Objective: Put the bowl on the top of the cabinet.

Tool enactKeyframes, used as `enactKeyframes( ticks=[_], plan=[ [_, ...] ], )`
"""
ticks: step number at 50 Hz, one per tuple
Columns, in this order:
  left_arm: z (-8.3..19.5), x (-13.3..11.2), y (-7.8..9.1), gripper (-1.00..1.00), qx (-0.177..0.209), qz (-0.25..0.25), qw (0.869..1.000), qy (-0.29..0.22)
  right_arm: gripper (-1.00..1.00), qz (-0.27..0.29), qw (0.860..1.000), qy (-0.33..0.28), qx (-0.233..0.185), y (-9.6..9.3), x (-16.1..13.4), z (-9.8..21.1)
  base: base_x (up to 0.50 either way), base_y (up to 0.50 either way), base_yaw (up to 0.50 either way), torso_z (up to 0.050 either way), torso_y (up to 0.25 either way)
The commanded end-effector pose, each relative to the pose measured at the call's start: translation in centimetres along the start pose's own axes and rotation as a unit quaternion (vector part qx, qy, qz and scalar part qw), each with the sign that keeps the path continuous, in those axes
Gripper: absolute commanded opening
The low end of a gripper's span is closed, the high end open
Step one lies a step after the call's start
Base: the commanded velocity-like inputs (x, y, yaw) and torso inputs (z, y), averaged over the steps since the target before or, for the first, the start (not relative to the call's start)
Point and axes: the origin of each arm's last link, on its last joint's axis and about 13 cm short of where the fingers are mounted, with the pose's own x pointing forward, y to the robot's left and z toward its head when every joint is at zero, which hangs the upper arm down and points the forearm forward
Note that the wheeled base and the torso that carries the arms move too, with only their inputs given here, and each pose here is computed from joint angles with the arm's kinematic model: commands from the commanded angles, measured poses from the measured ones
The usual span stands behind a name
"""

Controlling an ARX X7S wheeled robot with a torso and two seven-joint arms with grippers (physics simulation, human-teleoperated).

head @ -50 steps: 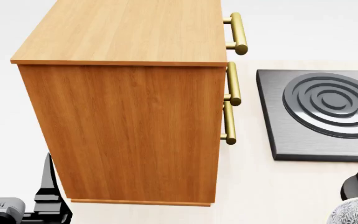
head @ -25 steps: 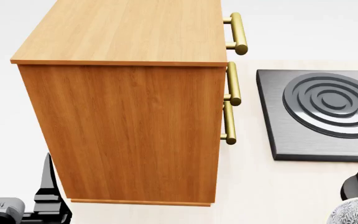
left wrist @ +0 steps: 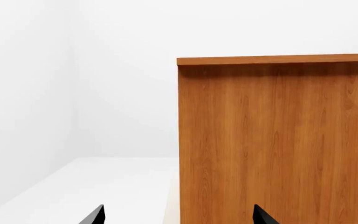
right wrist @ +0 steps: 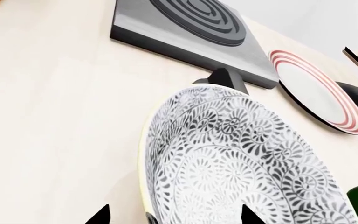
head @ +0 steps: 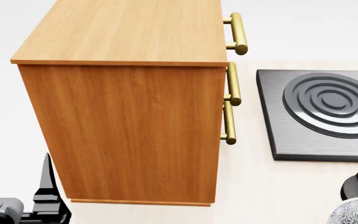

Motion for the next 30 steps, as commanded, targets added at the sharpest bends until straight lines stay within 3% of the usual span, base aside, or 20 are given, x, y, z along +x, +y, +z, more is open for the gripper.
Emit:
enactKeyframes(
  ticks=[1, 20, 21, 30],
  plan=[
    [0.01, 0.0, -0.02, 1.0, 0.0, 0.0, 1.0, 0.0, 1.0, -0.001, 1.0, 0.001, 0.0, 0.0, 0.11, -0.03, 0.0, 0.0, 0.0, 0.0, 0.0],
    [0.05, -0.04, -0.02, 1.0, 0.0, 0.0, 1.0, -0.001, 1.0, -0.001, 1.0, 0.003, -0.002, 0.16, 0.16, -0.2, 0.0, 0.0, 0.0, 0.0, 0.0],
    [0.06, -0.03, -0.02, 1.0, 0.0, 0.0, 1.0, 0.0, -1.0, -0.004, 1.0, 0.001, -0.002, 0.15, 0.17, -0.19, 0.0, 0.0, 0.0, 0.0, 0.0],
    [-0.01, 0.0, 0.07, 1.0, 0.0, 0.003, 1.0, 0.0, -1.0, -0.005, 1.0, -0.005, -0.001, 0.05, -0.02, 0.05, 0.0, 0.0, 0.0, 0.0, 0.0]
  ],
)
